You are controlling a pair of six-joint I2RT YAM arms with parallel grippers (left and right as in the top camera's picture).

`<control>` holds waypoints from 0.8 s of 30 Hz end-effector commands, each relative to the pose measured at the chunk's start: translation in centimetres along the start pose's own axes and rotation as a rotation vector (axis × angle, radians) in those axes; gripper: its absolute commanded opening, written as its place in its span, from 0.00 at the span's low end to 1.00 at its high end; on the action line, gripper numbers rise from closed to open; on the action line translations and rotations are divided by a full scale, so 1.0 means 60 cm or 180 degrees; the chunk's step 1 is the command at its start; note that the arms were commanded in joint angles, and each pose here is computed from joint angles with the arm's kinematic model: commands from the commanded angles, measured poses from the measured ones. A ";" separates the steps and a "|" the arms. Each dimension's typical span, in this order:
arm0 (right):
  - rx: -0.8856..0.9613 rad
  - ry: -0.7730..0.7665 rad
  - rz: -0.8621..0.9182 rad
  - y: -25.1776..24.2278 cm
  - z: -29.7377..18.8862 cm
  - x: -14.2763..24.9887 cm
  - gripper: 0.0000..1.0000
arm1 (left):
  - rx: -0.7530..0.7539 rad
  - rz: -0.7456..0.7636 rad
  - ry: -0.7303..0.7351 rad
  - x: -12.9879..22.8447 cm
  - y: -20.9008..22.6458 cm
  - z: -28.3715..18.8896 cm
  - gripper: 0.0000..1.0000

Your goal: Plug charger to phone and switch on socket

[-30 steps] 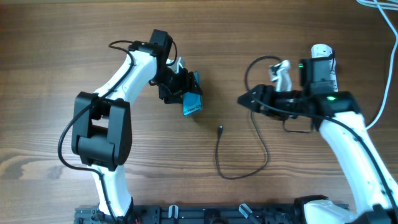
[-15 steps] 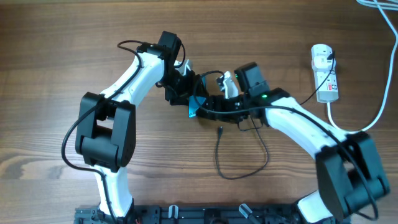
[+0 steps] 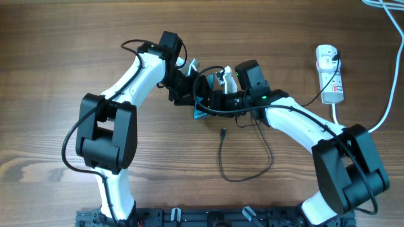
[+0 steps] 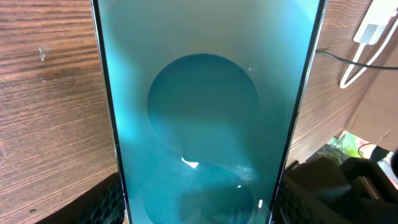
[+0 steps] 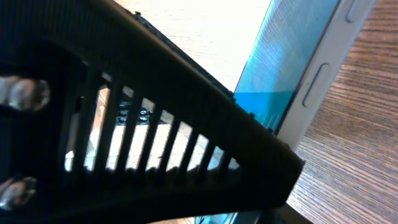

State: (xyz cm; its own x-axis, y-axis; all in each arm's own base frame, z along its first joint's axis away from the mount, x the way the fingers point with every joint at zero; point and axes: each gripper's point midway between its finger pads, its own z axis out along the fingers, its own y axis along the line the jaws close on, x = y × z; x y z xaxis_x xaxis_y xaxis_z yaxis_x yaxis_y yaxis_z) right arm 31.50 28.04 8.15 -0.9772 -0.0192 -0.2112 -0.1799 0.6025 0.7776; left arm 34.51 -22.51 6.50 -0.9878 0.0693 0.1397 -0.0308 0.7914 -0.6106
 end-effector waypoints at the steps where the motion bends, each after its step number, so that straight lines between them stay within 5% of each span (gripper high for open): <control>1: -0.0006 0.0003 0.0060 -0.001 0.005 0.000 0.41 | 0.0112 0.0174 -0.0036 0.004 -0.024 -0.014 0.04; 12: -0.0008 0.0004 0.0270 -0.001 0.005 0.000 0.06 | 0.0114 0.0175 -0.0037 0.004 -0.024 -0.014 0.08; 16: -0.0008 0.0004 0.0309 -0.001 0.005 0.000 0.04 | 0.0113 0.0176 -0.0038 0.004 -0.024 -0.014 0.33; 18: -0.0011 0.0006 0.0310 -0.001 0.005 0.000 0.04 | 0.0095 0.0173 -0.0041 0.004 -0.022 -0.014 0.63; 20: -0.0009 0.0004 0.0306 -0.001 0.005 0.000 0.04 | -0.0004 0.0171 -0.0072 0.001 -0.014 -0.014 0.79; 21: -0.0009 0.0000 0.0308 -0.001 0.004 -0.001 0.04 | -0.0049 0.0170 -0.0087 -0.001 -0.009 -0.014 0.96; 24: -0.0055 0.0010 0.0318 0.000 0.001 -0.002 0.04 | -0.0105 0.0170 -0.0105 -0.002 -0.004 -0.015 1.00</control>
State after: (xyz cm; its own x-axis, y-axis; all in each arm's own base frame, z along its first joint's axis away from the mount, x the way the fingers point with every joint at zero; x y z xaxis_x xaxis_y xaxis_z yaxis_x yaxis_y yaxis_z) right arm 31.68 27.46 7.29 -0.9896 0.0623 -0.1297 -0.0621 0.6281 0.7756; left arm 34.63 -22.15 6.42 -0.9893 0.0716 0.1270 -0.0183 0.8032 -0.5954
